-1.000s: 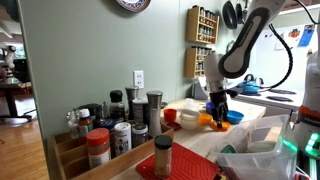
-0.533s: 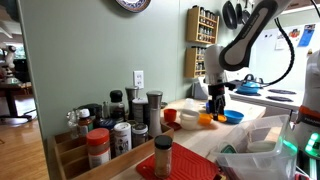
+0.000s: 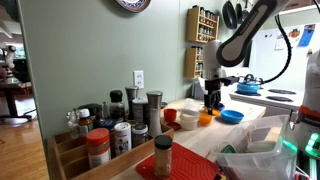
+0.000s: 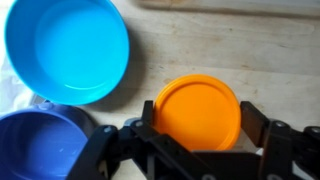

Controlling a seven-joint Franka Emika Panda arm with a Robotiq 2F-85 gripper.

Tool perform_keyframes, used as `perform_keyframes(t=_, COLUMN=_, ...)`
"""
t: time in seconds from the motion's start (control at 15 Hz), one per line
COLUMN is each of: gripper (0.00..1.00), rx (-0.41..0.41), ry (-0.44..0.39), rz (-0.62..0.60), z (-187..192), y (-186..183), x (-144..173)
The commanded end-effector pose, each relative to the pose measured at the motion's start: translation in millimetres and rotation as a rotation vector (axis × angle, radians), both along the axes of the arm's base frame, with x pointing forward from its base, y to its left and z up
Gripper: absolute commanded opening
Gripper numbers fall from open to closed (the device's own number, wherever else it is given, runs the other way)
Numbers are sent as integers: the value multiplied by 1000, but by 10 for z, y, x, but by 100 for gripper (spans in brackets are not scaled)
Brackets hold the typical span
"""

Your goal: Pick up the white paper cup lid and put it on the clear lunch box, pick up the orange lid and put it on the orange lunch box

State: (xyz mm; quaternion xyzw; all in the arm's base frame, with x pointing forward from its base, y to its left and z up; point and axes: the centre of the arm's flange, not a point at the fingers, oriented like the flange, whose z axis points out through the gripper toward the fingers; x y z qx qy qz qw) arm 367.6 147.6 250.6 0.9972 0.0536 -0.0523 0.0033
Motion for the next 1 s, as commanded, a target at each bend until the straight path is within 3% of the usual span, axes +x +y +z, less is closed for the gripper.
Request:
perform_keyframes(t=0.0, gripper=81, rx=-7, ry=-3, rz=9, z=-12, y=-9, x=167)
perform_keyframes(t=0.93, gripper=77, rx=-13, ry=41, rz=23, z=-226, y=60, x=419)
